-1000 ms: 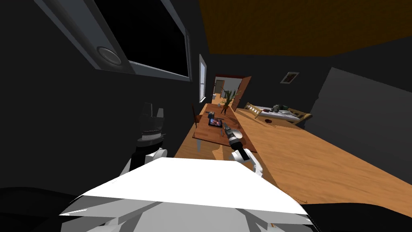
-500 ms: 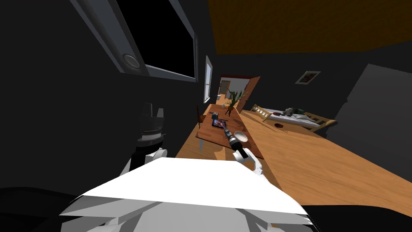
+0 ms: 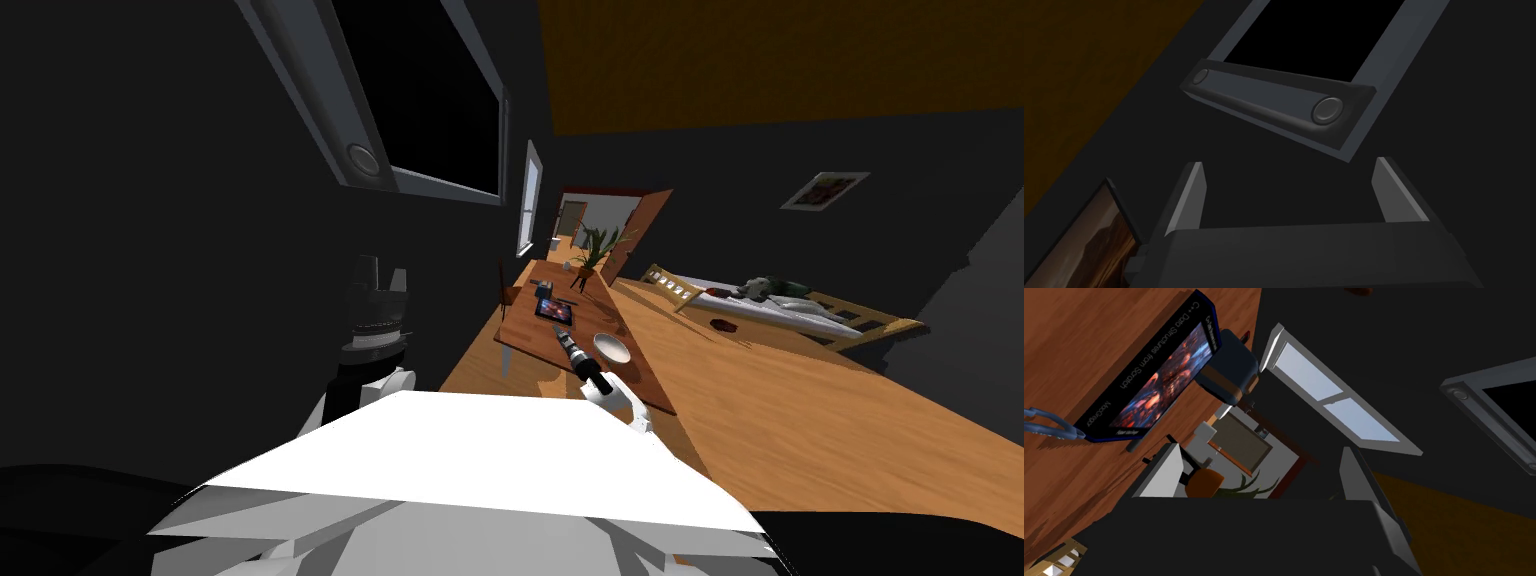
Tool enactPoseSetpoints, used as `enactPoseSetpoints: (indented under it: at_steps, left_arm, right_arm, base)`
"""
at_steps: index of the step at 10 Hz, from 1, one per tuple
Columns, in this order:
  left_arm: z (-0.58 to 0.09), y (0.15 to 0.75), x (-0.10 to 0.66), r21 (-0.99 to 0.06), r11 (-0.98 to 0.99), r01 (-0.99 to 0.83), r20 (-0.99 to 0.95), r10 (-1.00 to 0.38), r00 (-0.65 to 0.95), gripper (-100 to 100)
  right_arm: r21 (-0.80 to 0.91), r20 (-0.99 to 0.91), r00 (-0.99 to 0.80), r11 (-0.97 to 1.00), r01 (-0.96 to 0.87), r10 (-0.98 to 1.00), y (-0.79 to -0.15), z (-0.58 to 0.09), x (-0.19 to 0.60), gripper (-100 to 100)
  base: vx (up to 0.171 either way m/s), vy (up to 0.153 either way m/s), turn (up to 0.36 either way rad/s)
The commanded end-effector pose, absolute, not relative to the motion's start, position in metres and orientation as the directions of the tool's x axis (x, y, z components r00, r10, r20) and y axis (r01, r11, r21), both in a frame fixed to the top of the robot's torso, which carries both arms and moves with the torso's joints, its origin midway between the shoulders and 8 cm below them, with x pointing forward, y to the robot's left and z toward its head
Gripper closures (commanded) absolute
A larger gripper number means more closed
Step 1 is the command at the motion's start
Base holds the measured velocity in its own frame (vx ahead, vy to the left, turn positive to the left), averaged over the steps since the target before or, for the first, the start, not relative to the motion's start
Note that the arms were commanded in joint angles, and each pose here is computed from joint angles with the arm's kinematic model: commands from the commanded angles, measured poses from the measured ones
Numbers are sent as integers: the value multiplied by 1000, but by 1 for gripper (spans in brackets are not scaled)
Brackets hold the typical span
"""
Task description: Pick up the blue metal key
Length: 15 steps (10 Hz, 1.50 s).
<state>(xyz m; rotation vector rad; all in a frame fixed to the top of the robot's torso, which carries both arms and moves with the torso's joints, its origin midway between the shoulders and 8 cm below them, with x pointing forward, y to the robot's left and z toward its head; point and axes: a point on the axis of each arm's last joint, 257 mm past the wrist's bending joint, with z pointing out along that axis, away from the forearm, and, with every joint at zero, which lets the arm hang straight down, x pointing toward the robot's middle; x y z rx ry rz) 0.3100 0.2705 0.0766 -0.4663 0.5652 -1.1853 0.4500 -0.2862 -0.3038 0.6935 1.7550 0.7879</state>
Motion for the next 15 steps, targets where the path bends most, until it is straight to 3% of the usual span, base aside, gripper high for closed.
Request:
enactPoseSetpoints:
  at_steps: [1, 7, 15]
  left_arm:
    - [77, 270, 310, -614, 312, 725, -165, -949, 269, 0]
    - [77, 271, 310, -614, 312, 725, -165, -949, 269, 0]
    - [77, 271, 310, -614, 312, 725, -165, -949, 269, 0]
  right_arm:
    - [766, -576, -304, 631, 122, 759, -297, -322, 445, -100]
    - [617, -604, -397, 720, 316, 691, -364, -407, 410, -100]
    - [399, -626, -468, 772, 495, 624, -468, -466, 353, -100]
  base:
    - [7, 8, 114]
    - [16, 14, 194]
    - [19, 11, 156]
